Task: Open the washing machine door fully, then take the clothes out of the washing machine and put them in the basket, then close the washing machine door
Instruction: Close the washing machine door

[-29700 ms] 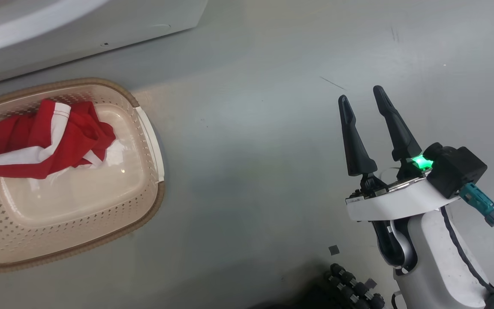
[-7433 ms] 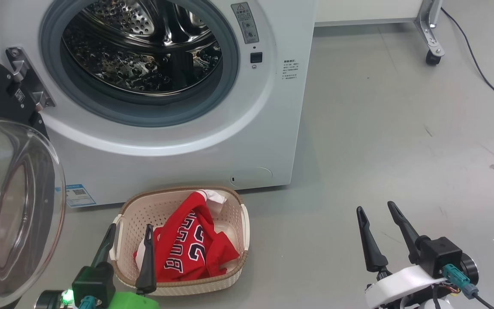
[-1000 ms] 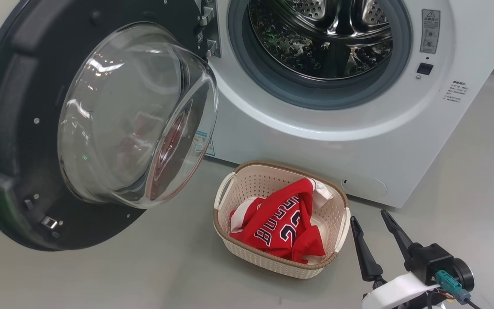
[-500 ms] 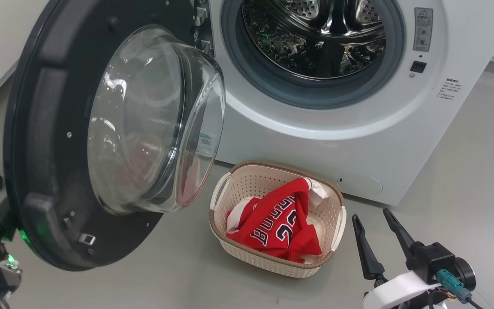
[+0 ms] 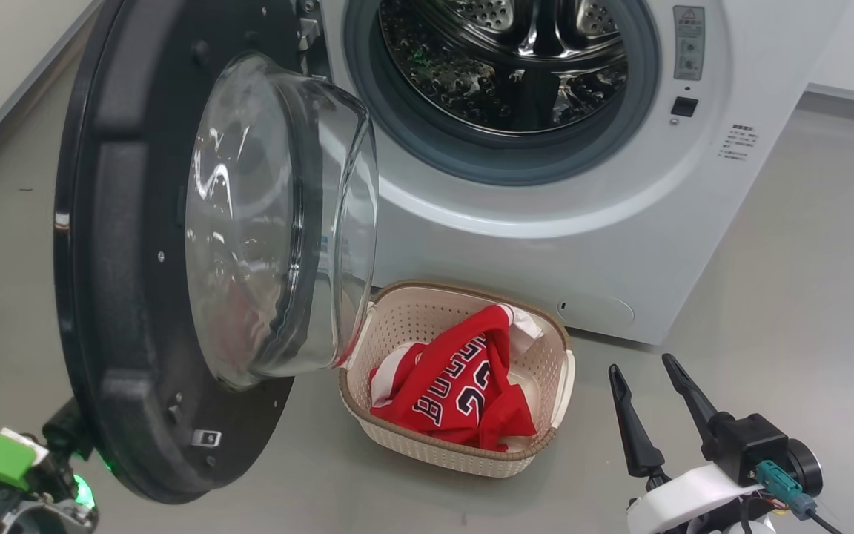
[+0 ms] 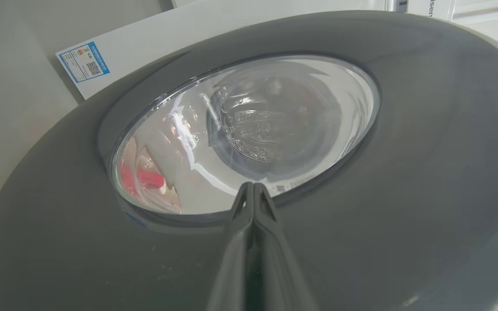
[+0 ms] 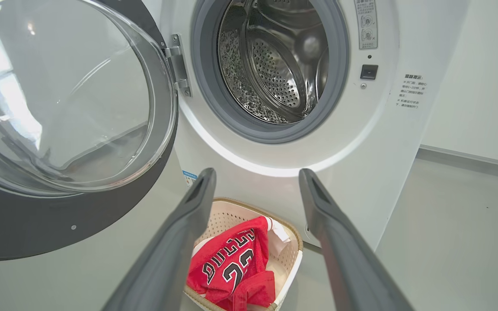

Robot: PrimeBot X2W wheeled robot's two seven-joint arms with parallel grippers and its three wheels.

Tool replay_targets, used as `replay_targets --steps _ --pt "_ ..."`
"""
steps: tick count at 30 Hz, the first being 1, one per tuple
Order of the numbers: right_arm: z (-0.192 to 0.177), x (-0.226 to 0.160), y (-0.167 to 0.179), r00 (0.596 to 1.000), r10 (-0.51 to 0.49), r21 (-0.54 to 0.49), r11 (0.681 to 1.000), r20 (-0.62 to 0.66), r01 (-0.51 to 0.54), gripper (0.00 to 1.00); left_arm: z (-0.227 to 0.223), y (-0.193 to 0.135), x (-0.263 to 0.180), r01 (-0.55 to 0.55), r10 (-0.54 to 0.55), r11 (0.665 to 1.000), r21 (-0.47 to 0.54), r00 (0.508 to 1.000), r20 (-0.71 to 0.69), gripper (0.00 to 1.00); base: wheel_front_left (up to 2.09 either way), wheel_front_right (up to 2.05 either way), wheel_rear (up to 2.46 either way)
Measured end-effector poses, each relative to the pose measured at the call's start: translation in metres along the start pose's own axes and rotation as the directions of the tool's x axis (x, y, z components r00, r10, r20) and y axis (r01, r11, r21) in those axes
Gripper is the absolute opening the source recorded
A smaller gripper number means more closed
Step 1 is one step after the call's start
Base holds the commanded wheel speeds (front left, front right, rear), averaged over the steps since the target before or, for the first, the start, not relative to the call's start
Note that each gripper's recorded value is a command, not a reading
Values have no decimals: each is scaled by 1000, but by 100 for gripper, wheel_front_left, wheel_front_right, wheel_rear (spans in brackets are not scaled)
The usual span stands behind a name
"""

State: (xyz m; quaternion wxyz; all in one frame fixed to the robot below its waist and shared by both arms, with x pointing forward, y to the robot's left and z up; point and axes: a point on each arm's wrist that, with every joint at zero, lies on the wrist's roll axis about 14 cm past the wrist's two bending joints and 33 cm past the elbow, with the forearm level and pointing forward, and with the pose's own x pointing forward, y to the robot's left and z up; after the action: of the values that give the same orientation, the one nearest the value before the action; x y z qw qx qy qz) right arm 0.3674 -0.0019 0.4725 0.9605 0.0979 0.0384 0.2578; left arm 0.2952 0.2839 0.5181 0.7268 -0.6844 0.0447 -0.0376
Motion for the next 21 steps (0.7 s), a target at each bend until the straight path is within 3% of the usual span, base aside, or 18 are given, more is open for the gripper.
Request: replay_targets --steps 10,21 --pt "10 -4 -16 998 -53 2 999 33 53 100 -46 -9 15 59 -67 996 -62 989 -134 0 0 0 0" --pt "18 -16 -42 987 -145 8 989 62 145 100 -101 -26 37 113 -137 989 -98 942 -306 0 0 0 0"
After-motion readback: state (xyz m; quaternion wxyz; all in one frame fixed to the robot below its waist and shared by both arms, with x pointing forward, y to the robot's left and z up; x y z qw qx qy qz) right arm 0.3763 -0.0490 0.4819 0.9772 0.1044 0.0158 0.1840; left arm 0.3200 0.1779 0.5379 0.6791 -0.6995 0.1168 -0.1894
